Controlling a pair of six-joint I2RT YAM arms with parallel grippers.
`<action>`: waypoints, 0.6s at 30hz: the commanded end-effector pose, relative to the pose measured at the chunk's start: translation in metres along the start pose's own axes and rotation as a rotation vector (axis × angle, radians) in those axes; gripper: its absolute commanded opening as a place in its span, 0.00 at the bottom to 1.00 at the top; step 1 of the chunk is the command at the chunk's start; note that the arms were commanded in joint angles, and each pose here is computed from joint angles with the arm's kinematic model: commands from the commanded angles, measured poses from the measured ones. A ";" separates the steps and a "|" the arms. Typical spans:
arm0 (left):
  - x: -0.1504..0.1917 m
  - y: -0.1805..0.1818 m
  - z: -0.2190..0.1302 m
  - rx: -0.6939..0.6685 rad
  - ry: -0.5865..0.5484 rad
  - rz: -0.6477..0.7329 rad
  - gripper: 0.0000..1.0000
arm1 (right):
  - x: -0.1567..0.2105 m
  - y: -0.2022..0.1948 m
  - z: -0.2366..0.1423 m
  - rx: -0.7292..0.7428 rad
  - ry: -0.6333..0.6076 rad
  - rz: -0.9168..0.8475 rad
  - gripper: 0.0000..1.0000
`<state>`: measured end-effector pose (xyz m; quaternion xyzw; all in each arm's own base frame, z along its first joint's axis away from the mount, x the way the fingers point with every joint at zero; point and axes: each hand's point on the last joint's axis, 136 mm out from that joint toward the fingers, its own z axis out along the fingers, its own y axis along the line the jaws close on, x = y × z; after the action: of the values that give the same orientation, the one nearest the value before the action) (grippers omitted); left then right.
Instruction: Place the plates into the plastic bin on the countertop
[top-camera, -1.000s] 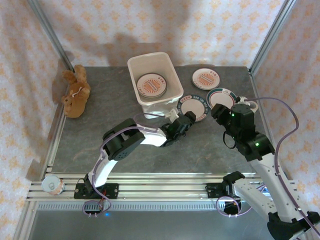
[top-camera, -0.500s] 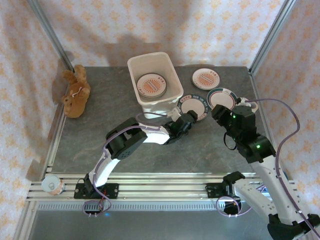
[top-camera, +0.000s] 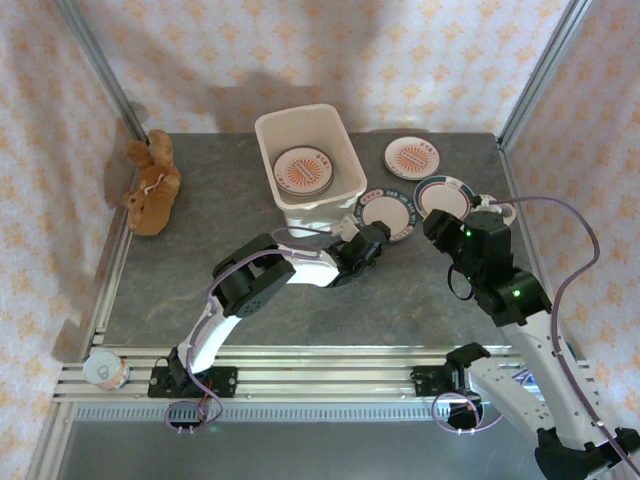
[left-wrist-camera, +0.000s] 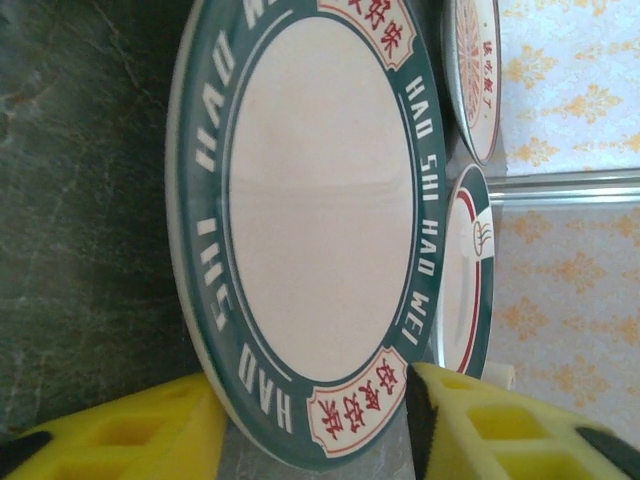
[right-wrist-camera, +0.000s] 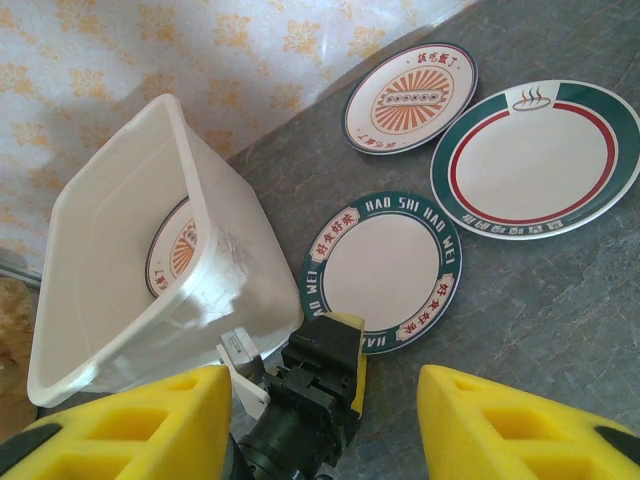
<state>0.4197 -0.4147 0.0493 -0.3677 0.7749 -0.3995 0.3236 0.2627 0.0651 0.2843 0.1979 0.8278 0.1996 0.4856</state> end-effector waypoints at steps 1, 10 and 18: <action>-0.011 0.032 0.014 -0.082 -0.036 0.002 0.41 | -0.006 -0.002 -0.005 0.008 -0.027 -0.009 0.52; -0.018 0.039 0.004 -0.072 -0.055 -0.027 0.17 | -0.003 -0.002 -0.003 0.002 -0.018 0.004 0.51; -0.019 0.044 -0.010 -0.061 -0.057 -0.033 0.07 | 0.000 0.000 0.000 -0.012 -0.009 0.012 0.51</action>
<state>0.4143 -0.3989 0.0317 -0.3945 0.7602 -0.4082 0.3159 0.2626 0.0660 0.2831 0.1970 0.8287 0.2014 0.4836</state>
